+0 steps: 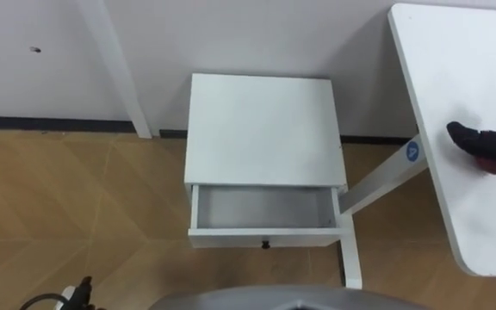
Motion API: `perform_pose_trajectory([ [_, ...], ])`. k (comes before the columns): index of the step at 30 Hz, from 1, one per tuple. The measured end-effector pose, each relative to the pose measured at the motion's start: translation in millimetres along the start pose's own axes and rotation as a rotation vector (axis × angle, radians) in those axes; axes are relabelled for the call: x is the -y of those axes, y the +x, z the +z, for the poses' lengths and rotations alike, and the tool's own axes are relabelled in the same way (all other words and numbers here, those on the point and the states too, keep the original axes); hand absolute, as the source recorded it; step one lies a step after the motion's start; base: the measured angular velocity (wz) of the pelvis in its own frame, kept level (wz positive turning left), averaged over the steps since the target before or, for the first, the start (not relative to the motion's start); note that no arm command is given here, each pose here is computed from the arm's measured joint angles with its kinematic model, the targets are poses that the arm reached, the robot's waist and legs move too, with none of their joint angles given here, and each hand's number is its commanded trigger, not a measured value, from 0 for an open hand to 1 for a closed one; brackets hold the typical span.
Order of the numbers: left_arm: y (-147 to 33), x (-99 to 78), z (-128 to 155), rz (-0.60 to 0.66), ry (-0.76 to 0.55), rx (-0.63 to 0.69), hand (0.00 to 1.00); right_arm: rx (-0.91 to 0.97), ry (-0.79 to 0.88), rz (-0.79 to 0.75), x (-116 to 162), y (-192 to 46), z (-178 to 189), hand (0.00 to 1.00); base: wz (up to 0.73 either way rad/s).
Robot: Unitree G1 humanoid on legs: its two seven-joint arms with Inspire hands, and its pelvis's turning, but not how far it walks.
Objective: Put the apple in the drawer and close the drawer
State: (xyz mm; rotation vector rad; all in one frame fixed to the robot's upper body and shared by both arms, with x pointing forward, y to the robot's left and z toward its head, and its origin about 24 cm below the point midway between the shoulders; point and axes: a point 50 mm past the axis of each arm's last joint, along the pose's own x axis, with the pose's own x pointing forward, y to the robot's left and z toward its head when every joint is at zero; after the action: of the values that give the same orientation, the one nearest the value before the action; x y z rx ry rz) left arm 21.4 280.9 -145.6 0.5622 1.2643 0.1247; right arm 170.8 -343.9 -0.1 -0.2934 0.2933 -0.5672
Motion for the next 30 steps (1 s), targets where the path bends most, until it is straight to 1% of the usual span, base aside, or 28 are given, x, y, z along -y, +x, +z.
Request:
perform_pose_trajectory([
  [25, 0.3, -0.9, 2, 0.002, 0.001, 0.020, 0.00, -0.038, -0.014, -0.014, 5, -6, -13, 0.00, 0.00],
  [26, 0.2, -0.6, 1, 0.000, 0.001, 0.017, 0.00, -0.037, -0.015, -0.014, 5, -6, -13, 0.03, 0.00],
  [27, 0.1, -0.2, 0, -0.001, 0.001, 0.014, 0.00, -0.037, -0.022, -0.013, 5, -6, -13, 0.12, 0.00],
  [28, 0.1, -0.1, 0, -0.002, 0.001, 0.012, 0.00, -0.038, -0.027, -0.012, 5, -6, -14, 0.25, 0.00],
  [29, 0.1, 0.3, -1, -0.003, 0.001, 0.009, 0.00, -0.043, -0.034, -0.010, 5, -6, -15, 0.74, 0.00],
  [30, -0.1, 0.7, -2, -0.005, 0.001, 0.008, 0.00, -0.047, -0.048, -0.010, 5, -6, -17, 0.89, 0.00],
])
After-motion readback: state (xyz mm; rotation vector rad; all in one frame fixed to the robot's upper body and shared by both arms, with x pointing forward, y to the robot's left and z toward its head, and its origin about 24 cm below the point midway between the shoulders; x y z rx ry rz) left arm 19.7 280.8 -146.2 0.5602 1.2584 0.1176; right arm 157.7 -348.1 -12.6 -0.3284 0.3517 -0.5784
